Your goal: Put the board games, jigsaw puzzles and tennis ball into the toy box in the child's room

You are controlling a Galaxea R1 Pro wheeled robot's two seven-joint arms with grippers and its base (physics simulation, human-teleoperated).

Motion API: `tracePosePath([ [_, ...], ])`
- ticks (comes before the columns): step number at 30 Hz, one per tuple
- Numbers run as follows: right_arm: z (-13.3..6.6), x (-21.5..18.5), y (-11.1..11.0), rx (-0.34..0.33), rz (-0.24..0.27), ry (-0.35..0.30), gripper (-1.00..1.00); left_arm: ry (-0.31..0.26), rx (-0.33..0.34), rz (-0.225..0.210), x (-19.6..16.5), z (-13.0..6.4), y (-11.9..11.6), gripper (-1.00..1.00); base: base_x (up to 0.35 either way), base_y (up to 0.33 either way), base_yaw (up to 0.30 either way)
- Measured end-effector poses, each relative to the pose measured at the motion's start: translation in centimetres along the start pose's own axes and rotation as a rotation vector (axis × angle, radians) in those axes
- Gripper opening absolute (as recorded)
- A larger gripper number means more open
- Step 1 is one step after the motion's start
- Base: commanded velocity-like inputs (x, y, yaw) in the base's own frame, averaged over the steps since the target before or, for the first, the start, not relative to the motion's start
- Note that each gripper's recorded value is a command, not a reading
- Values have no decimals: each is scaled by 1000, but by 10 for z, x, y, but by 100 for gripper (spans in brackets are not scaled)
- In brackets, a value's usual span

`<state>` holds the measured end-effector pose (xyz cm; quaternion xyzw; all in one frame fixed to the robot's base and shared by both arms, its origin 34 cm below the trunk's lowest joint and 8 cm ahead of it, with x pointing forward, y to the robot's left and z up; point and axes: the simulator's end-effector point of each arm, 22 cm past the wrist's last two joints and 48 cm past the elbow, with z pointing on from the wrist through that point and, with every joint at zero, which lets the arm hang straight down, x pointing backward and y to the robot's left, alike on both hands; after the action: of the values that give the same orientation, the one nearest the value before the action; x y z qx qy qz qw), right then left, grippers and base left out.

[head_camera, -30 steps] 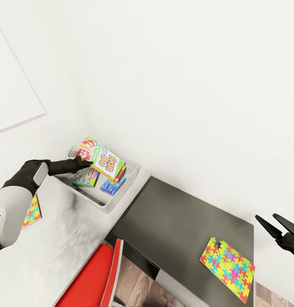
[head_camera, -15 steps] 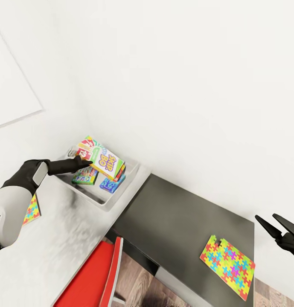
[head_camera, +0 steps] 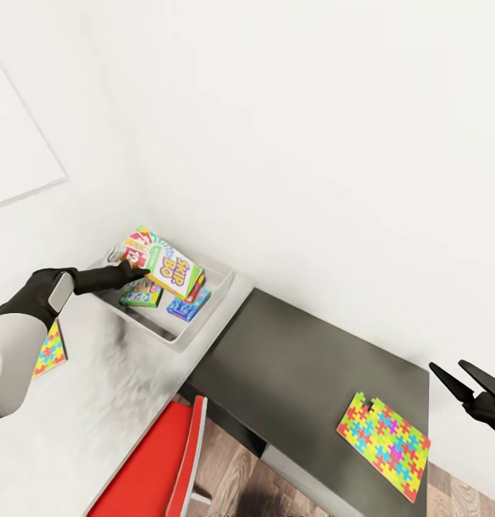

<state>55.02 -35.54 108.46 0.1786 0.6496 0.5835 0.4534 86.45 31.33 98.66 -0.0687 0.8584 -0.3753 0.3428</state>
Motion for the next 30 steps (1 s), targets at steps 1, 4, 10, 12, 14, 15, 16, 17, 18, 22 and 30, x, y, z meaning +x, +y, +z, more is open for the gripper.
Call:
tracePosePath([
  [1,0,0,-1,2,1,-1,100,0,-1,0,0,1,1,-100,0,0,0],
  [4,0,0,-3,5,4,-2,100,3,-3,-1,2,2,4,-100,0,0,0],
  [10,0,-1,-5,7,-17,-13,100,5,-5,-2,4,4,6,-100,0,0,0],
  [12,0,-2,-5,8,-24,-15,100,5,-5,-2,4,4,6,-100,0,0,0],
  [14,0,-2,-5,9,-28,-17,100,5,-5,-2,4,4,6,-100,0,0,0],
  [15,0,-2,-5,9,-29,-18,100,5,-6,-3,4,4,7,-100,0,0,0],
  [16,0,-2,-5,9,-29,-18,100,5,-6,-3,4,4,7,-100,0,0,0],
  [17,0,-2,-5,10,-30,-17,100,5,-6,-3,4,3,7,-100,0,0,0],
  [18,0,-3,-5,10,-30,-18,100,5,-5,-4,4,4,7,-100,0,0,0],
  [22,-1,-3,-5,11,-31,-18,100,5,-5,-4,4,4,6,-100,0,0,0],
  [30,-1,-3,-8,17,-29,-15,100,11,-8,-6,7,6,9,-100,0,0,0],
])
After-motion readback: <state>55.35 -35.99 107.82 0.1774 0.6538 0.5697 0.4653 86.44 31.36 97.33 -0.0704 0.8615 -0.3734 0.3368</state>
